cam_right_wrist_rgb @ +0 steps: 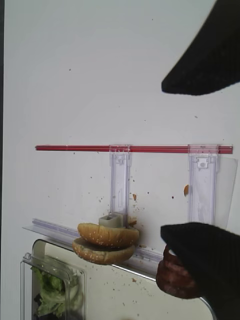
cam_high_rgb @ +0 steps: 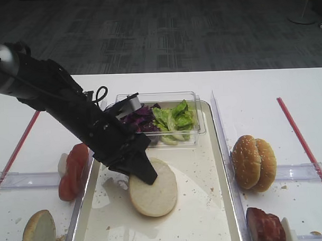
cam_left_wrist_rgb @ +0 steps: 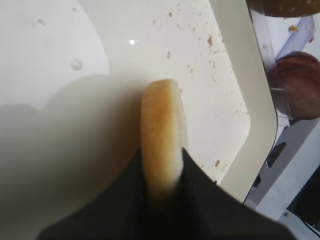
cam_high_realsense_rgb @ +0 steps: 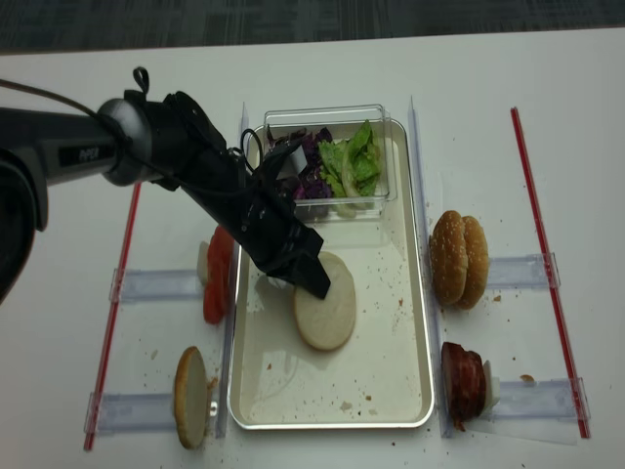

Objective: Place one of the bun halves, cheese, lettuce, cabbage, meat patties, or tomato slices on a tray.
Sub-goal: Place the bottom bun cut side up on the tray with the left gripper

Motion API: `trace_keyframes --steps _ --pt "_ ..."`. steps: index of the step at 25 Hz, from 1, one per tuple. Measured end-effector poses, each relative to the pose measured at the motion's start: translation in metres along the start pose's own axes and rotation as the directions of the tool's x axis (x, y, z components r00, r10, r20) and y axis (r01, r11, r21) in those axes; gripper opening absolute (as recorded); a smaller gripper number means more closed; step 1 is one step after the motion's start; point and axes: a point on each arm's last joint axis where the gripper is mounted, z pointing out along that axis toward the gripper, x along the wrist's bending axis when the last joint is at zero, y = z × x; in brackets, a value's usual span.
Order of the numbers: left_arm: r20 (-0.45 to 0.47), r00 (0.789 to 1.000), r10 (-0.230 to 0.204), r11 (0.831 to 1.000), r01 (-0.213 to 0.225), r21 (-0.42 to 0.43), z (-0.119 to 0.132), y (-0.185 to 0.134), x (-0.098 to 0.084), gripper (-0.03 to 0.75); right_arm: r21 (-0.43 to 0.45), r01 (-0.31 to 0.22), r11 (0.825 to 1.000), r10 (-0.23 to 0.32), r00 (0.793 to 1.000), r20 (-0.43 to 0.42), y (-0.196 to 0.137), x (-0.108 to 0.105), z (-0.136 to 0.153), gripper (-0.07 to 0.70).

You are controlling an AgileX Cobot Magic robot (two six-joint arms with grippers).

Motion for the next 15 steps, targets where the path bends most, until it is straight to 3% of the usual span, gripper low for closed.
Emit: trace_keyframes --steps 10,15 --pt "-0.029 1.000 -0.010 0.999 0.012 0.047 -0.0002 -0.0043 0.0026 0.086 0.000 0.000 1.000 0.000 1.000 0.000 0.0000 0.0000 0.0000 0.552" --pt "-0.025 1.000 -0.010 0.999 0.011 0.053 -0.0002 -0.0048 0.0023 0.143 0.000 0.000 1.000 0.000 1.000 0.000 0.0000 0.0000 0.0000 0.552"
